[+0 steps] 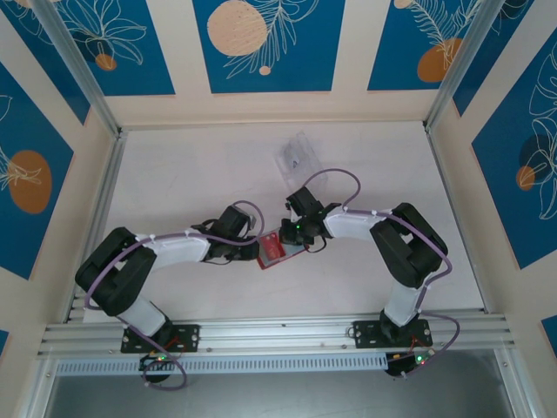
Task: Put the credit cards into the card holder
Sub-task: Insert the credit card into the card slot, then flip over the card slot in the card holder.
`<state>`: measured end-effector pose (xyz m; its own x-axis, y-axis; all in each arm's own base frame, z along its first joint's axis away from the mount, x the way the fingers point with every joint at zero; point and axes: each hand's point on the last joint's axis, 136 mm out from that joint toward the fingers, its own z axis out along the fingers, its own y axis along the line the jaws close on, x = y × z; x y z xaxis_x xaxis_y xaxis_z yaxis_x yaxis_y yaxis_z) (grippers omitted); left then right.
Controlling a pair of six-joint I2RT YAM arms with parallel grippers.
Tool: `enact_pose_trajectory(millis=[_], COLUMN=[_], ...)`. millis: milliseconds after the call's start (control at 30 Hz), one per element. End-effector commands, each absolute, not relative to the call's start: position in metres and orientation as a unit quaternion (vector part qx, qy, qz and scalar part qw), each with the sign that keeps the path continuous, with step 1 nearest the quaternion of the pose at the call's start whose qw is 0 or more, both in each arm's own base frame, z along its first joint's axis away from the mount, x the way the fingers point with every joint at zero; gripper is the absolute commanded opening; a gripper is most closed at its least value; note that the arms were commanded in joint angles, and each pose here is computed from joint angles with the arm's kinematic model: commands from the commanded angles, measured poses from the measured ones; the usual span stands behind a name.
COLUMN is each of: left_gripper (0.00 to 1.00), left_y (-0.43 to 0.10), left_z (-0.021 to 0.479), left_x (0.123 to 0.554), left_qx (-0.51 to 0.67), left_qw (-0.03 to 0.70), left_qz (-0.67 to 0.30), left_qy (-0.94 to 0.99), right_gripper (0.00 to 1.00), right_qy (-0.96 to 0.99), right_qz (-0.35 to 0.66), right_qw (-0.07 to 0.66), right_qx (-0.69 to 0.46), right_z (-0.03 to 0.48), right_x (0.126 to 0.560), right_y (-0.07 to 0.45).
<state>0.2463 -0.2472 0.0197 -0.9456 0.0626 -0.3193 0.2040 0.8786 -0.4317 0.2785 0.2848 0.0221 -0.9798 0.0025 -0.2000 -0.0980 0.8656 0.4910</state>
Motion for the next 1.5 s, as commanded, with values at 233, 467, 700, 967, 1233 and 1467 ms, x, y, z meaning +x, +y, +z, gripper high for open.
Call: enact_pose_trajectory(millis=[233, 467, 700, 967, 1233, 1467], left_gripper=[0.11, 0.11, 0.11, 0.11, 0.11, 0.11], left_y=[-0.234, -0.236, -0.237, -0.238, -0.237, -0.236], left_z=[-0.007, -0.004, 0.001, 0.001, 0.002, 0.002], left_x=[0.234, 0.238, 0.242, 0.243, 0.242, 0.243], left_qx=[0.073, 0.074, 0.083, 0.097, 0.097, 0.097], left_qw=[0.127, 0.133, 0.140, 0.140, 0.140, 0.140], left_qz=[-0.198, -0.200, -0.193, -0.191, -0.189, -0.186], left_qy=[0.969, 0.968, 0.968, 0.967, 0.967, 0.968], right_gripper=[0.00, 0.00, 0.00, 0.00, 0.00, 0.00], right_qy=[0.939, 0.940, 0.953, 0.963, 0.977, 0.985], right_qz=[0.337, 0.336, 0.284, 0.229, 0.175, 0.138], right_qw=[0.064, 0.048, 0.109, 0.142, 0.121, 0.099], right_qx=[-0.031, -0.016, -0.008, -0.013, -0.003, -0.001], right_z=[0.031, 0.019, 0.037, 0.062, 0.029, 0.007], right_x=[0.267, 0.247, 0.260, 0.299, 0.307, 0.287], right_y=[0.312, 0.314, 0.293, 0.258, 0.244, 0.239])
